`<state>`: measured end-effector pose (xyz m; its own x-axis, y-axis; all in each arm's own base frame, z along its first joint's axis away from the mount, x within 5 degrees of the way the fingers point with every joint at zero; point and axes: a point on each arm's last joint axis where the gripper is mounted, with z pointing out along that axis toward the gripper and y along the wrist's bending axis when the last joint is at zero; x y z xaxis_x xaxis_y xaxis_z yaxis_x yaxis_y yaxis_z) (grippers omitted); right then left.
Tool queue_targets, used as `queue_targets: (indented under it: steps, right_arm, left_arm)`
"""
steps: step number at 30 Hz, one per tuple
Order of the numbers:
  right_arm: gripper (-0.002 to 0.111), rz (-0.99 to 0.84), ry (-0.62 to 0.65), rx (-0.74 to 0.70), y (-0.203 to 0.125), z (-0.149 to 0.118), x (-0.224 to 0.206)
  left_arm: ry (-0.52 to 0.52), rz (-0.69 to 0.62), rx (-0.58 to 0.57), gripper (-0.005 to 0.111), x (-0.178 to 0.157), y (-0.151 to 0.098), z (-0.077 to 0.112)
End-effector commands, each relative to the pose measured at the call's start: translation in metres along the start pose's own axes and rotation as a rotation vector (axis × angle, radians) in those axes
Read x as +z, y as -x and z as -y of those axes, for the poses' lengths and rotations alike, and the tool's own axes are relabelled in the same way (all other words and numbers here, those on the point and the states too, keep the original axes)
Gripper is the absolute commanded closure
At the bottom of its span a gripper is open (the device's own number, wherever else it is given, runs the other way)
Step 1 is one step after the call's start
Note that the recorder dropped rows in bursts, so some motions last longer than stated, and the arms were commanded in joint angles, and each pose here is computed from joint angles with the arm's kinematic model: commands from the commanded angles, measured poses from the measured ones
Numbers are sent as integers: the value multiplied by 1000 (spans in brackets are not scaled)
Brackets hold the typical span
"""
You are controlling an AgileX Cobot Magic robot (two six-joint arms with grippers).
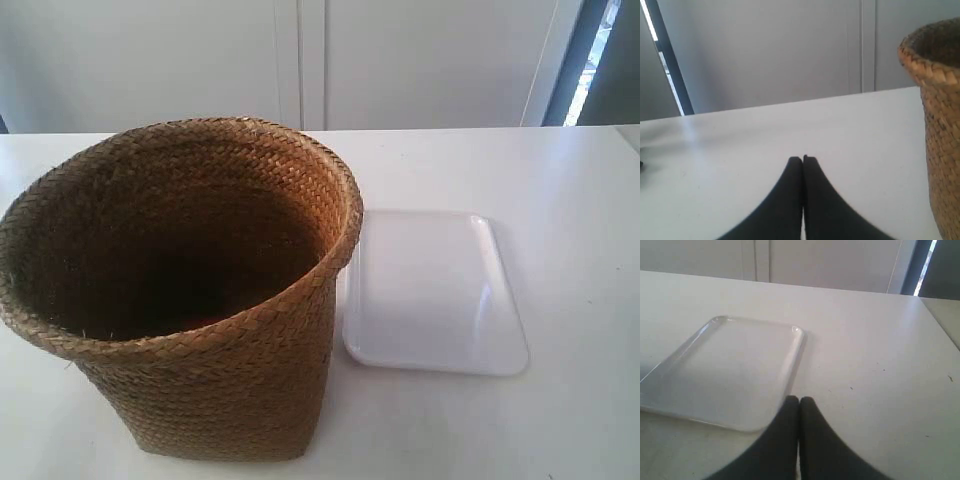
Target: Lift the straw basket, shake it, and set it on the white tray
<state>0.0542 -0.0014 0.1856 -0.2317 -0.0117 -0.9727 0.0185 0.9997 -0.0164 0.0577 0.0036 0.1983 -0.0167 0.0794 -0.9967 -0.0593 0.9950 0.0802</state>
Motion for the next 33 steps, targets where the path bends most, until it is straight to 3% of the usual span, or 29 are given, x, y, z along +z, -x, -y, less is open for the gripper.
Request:
queue_targets:
  steps: [1,8,12,15,22,29,30,33]
  right_arm:
    - [108,10,-2,-1,-1,0,0]
    - [108,10,-2,-1,-1,0,0]
    - [108,29,-6,-12,1,0,0]
    - [108,28,-8,-20,1,1,0]
    - [108,30,-14,-38,1,1,0]
    - [108,30,-15,-41,1,1,0]
    - [108,32,-35,-111,2,3,0]
    - [108,32,-39,-114,2,3,0]
  left_arm:
    - [2,128,-25,107,-1,11,0]
    - [1,200,-53,107,-2,17,0]
    - [-39,202,-441,107,-2,18,0]
    - [-54,200,-588,107,-2,18,0]
    - [-53,201,-578,107,-2,18,0]
    - [29,-93,-621,107,-1,-10,0]
    - [39,-125,-620,107,-1,-13,0]
    - [39,-127,-620,107,-1,-13,0]
